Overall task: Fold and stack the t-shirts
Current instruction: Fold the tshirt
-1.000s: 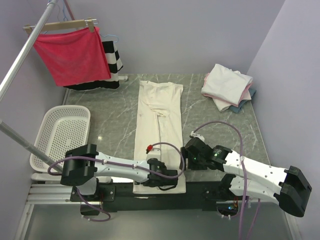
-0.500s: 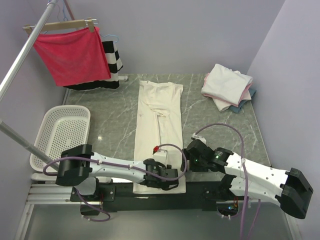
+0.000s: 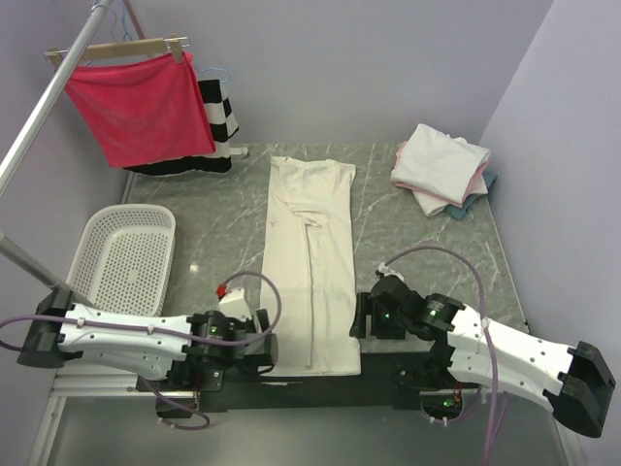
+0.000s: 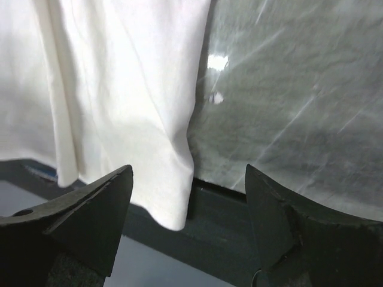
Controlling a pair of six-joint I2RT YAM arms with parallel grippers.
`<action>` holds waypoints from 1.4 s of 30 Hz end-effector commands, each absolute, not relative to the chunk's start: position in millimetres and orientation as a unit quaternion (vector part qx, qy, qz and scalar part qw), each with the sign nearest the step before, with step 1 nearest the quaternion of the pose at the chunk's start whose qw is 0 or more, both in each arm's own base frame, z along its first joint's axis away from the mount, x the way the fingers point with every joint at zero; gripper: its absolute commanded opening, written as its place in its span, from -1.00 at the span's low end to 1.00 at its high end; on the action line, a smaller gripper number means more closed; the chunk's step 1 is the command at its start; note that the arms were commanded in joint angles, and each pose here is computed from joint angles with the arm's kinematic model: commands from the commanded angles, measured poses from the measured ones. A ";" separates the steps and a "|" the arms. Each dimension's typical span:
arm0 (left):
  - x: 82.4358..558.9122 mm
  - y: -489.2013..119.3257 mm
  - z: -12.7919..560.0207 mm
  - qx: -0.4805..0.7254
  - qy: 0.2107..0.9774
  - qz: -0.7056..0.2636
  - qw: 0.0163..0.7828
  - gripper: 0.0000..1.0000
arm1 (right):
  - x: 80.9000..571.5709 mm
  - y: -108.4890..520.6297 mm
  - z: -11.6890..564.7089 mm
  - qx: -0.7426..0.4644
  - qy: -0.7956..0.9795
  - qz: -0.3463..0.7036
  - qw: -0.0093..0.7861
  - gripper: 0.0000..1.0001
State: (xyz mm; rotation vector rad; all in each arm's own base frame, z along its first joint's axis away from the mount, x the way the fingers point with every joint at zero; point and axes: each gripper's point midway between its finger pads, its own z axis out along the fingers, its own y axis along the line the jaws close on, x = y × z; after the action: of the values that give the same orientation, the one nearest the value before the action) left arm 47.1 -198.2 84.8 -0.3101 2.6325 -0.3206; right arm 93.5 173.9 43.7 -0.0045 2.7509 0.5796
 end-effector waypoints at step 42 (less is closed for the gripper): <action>16.7 -217.1 17.1 -0.152 0.959 -0.182 0.152 0.11 | 29.2 209.3 27.6 -0.033 0.960 0.273 0.053 -0.51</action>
State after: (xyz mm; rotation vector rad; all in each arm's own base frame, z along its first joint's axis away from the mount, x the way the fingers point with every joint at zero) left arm 16.1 -159.0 14.6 -0.3063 2.7871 -0.1785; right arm 20.4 200.9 17.2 -0.0845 2.9656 0.8204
